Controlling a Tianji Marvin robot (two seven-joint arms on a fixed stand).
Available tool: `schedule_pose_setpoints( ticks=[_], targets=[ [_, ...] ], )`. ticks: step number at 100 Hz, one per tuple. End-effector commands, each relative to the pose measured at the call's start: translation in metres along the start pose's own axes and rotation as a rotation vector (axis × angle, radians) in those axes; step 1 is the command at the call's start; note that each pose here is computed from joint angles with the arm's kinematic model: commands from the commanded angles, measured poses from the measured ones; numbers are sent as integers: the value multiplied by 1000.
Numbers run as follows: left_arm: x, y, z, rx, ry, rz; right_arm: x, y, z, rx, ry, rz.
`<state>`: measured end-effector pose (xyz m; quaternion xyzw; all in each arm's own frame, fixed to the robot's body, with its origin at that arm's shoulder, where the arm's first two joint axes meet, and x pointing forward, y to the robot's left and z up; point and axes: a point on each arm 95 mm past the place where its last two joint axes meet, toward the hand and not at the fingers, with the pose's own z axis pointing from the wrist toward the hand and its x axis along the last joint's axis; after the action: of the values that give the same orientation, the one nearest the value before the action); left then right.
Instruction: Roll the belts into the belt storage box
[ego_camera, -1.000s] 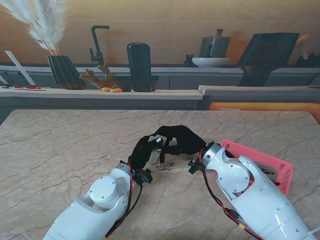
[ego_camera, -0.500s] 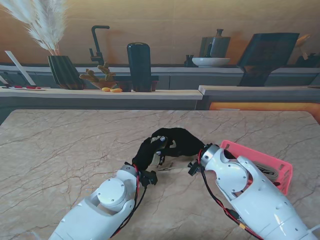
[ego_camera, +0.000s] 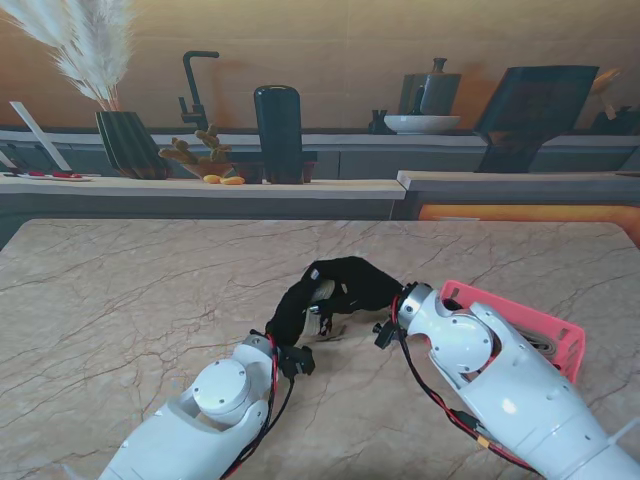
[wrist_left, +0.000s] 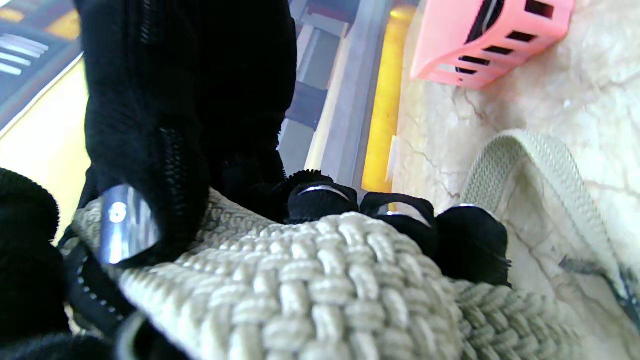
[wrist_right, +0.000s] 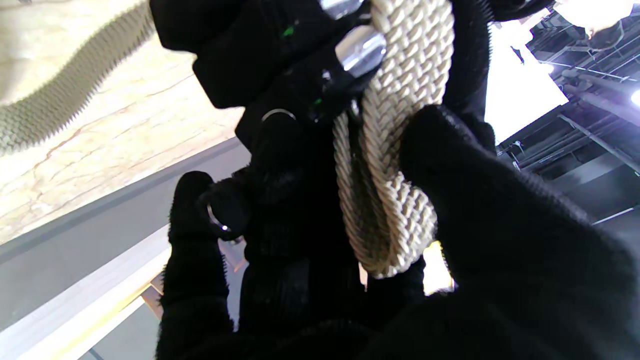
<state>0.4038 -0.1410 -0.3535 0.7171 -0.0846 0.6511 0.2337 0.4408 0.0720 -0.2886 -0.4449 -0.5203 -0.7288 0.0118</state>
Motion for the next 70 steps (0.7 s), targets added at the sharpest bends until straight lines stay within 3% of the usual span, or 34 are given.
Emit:
schedule_pose_setpoints(
  ticks=[1,23,34,70],
  targets=[
    [21,21,6,-41,61,-31,2,-25,4,30,12,5],
    [23,14,5,12,78,-52,1,-18,-1,8,-5,-21],
    [23,10,5,42,83,-52,5,-11,-6,-36,8,-68],
    [25,0,4,15,107,-31,21,8,-14,-193,32,-127]
  ],
)
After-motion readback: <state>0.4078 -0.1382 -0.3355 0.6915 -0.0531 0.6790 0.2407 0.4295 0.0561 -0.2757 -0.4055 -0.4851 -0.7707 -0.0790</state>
